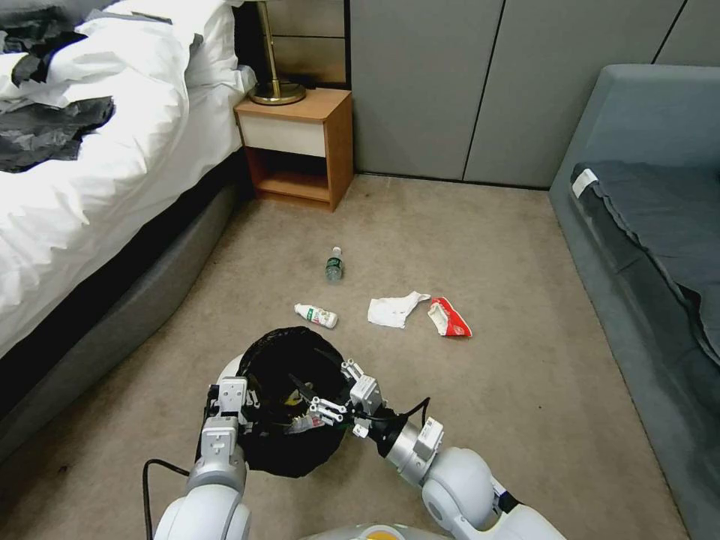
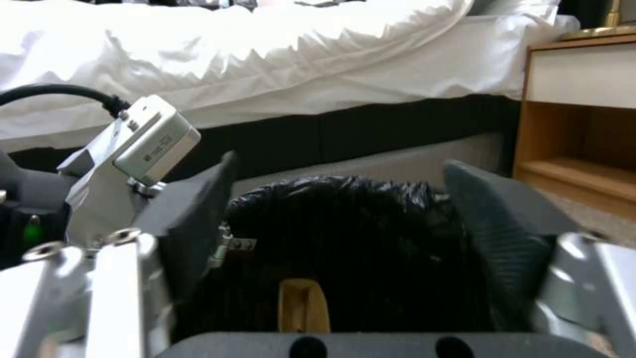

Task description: Pick up the trash bin, then pick up the garbage from the floor and place it into the trash bin.

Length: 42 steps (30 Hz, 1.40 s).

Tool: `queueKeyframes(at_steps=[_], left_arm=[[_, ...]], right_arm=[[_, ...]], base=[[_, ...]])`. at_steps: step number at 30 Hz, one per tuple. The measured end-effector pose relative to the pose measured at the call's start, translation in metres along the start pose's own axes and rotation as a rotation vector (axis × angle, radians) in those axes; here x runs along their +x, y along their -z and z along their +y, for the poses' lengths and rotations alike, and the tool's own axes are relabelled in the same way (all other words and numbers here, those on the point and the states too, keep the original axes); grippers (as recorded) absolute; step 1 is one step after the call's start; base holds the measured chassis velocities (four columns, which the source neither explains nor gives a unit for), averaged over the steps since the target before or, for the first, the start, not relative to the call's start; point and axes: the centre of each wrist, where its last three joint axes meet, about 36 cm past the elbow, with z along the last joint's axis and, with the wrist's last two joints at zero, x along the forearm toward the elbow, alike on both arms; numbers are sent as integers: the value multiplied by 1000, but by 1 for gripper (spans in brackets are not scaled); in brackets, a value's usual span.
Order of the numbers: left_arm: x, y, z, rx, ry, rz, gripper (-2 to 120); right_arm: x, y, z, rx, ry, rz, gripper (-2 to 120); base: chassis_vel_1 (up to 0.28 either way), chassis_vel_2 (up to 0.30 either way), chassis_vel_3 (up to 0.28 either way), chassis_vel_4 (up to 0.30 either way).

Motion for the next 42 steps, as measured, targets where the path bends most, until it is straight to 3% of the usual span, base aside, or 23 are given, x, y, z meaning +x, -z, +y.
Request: queueKeyframes(at_steps=[4, 10, 13, 14, 16, 19, 28, 42], left_arm=[[1, 1, 1, 0, 4, -3, 0], [1, 4, 5, 4, 10, -10, 0], [4, 10, 11, 14, 15, -22, 0], [4, 10, 11, 14, 15, -22, 0], [6, 17, 17, 25, 21, -32, 0], [7, 21, 20, 36, 21, -36, 0], [4, 26, 24, 50, 28, -45, 0], [4, 24, 27, 53, 40, -43, 0]], right_arm=[[2, 5, -2, 17, 2, -8, 96], [3, 27, -1, 70, -69, -58, 100], [4, 58, 3, 118, -214, -123, 100], [4, 58, 3, 118, -214, -123, 100], [9, 78, 10, 103, -357, -171, 100], [18, 85, 15, 86, -447, -185, 100], [62, 75, 16, 110, -655, -162, 100], [84, 49, 15, 122, -719, -118, 100]], base=[[0, 0, 0, 0], [0, 0, 0, 0], [0, 0, 0, 0], [0, 0, 0, 0], [0, 0, 0, 0], [0, 0, 0, 0], [0, 0, 0, 0], [0, 0, 0, 0]])
